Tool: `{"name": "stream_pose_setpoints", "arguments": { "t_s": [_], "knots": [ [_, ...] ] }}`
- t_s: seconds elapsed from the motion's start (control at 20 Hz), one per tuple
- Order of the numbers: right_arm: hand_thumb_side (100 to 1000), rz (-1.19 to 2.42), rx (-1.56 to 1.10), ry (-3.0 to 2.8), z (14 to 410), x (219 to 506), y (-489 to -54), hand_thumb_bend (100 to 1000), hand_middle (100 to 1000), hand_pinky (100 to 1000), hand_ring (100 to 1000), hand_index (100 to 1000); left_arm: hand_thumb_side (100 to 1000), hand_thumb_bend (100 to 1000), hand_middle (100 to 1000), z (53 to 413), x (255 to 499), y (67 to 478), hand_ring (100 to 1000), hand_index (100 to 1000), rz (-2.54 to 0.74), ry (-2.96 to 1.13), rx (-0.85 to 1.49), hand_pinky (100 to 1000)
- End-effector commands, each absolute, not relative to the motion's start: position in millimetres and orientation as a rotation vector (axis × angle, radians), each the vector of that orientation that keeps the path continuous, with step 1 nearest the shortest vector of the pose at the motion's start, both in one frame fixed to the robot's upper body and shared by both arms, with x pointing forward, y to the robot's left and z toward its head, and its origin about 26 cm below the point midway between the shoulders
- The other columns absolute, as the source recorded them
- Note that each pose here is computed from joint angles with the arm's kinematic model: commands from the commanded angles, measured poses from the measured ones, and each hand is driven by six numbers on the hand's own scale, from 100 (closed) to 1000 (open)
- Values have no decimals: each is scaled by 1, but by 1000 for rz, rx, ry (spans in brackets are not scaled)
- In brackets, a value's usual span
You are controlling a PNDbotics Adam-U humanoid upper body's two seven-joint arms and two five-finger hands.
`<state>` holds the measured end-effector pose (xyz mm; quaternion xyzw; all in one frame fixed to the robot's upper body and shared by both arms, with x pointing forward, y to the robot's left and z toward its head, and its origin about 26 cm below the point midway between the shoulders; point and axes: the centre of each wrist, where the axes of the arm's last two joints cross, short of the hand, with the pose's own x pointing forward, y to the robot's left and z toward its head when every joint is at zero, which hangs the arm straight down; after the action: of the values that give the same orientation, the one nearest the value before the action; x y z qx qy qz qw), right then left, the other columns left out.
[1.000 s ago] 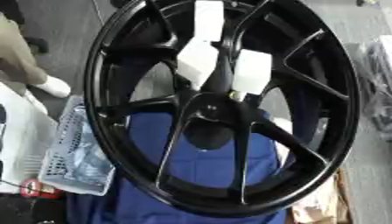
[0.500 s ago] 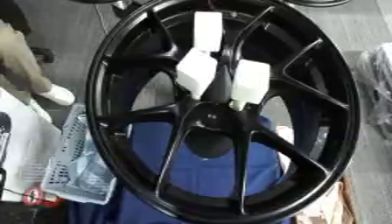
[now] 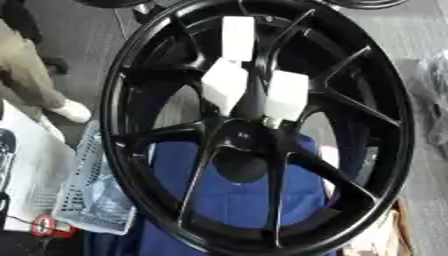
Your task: Pull the pin out of the wheel hub.
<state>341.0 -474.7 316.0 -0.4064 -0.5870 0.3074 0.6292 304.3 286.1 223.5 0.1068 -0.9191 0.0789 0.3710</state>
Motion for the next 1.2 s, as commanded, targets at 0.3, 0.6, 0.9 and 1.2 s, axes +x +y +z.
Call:
{"name": "stream_pose_setpoints", "arguments": {
  "t_s": [0.3,0.6,0.9,1.2],
  "knots": [
    [105,654,-1056,-1282,315,335,-495,425,806,775,827,832,635,164,658,233,301,287,688,718,190,-2395,277,850],
    [100,629,-1096,-1256,312,334,-504,399,881,800,882,869,637,165,659,232,301,286,689,719,189,-2391,274,851],
    [103,621,-1095,-1269,312,335,-504,422,833,781,841,843,637,165,658,232,301,287,689,718,187,-2390,276,850],
    [229,624,-1071,-1393,322,338,-487,474,796,767,811,823,634,166,659,233,301,286,689,718,187,-2394,273,850]
  ]
}}
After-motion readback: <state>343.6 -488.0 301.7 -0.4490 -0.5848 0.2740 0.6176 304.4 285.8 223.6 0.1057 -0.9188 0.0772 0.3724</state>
